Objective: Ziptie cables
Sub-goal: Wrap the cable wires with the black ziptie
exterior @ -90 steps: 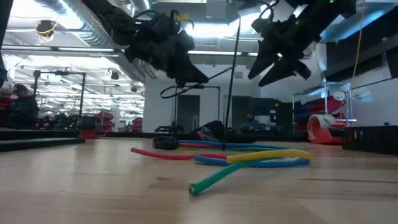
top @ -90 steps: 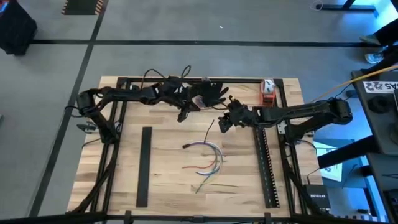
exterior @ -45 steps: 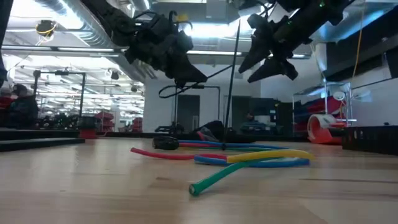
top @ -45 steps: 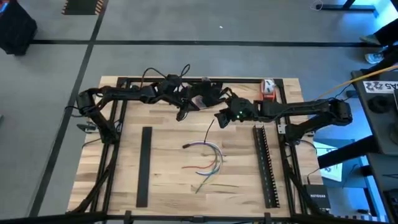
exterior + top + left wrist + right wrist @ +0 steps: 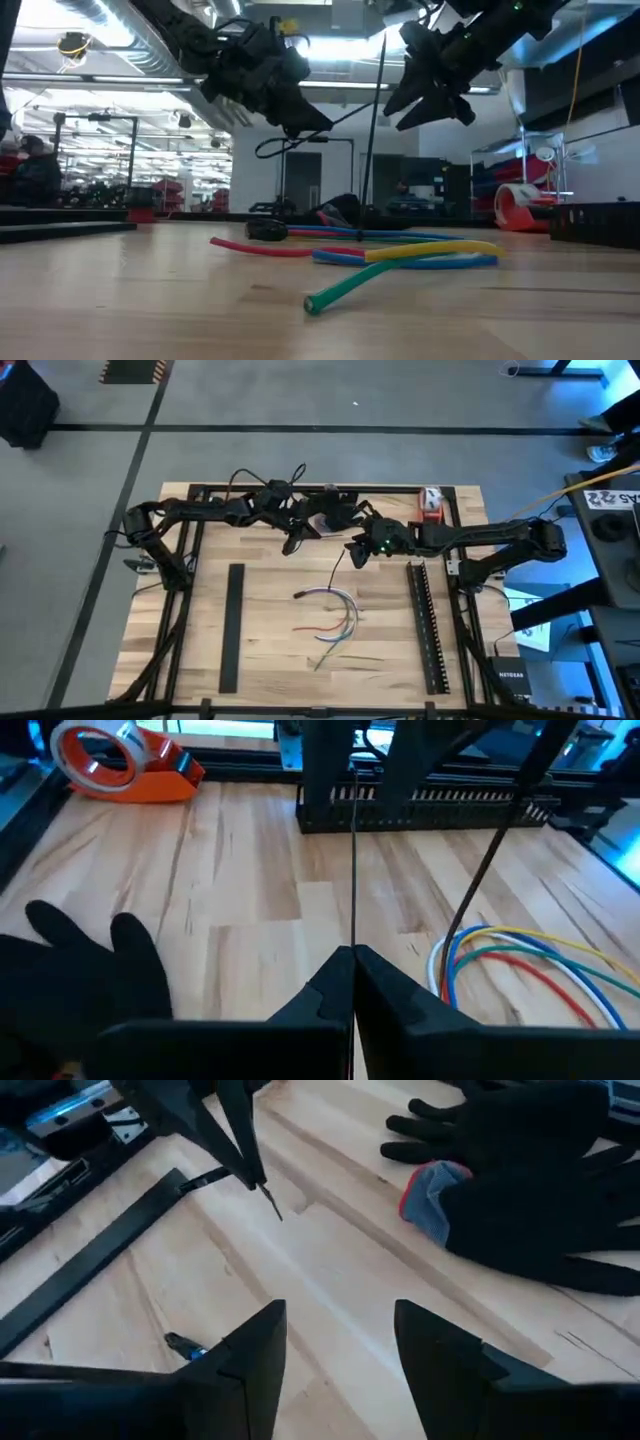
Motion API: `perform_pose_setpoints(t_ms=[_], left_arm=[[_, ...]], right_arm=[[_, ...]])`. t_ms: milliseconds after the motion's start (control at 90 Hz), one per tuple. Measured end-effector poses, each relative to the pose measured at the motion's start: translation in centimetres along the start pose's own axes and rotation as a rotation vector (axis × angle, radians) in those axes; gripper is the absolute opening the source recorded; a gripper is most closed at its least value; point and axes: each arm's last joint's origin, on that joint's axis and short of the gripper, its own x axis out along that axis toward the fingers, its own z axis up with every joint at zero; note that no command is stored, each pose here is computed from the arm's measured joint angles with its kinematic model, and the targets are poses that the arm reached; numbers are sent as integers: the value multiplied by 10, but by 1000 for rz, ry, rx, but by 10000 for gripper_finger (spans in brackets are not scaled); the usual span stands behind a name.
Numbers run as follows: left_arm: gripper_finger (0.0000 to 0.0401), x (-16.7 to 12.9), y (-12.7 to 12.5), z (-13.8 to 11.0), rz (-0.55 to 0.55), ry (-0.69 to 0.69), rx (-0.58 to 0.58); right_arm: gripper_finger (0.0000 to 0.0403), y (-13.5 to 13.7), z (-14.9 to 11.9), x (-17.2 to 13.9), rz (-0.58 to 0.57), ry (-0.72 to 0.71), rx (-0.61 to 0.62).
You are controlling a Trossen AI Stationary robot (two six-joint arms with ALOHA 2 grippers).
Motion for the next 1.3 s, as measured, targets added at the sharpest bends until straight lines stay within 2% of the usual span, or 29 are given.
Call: perform_pose_setpoints(t_ms=[78,189,322,467,589,778,1056,1300], left_arm=[[0,-1,1,0,4,0,-27],[0,-5,7,-2,-7,-8,-86],[0,-13,16,-4,1,-17,-114],[0,-20,23,-5,6,-24,-135],[0,-21,23,-6,3,-17,-117],[0,-20,21,-10,-10,20,-92],[0,-21,22,-8,-4,2,-65],[0,-21,22,-7,-4,2,-87]], right_arm=[[179,1,4,-2,35,-29,30],[179,7,22,-16,128,-172,69],[179,7,29,-23,159,-237,91],[179,16,31,-29,301,-231,66],[179,23,26,-28,339,-200,25],[179,35,25,-32,404,-246,19],[179,40,29,-35,355,-317,-93],[179,45,38,-40,331,-372,-210]])
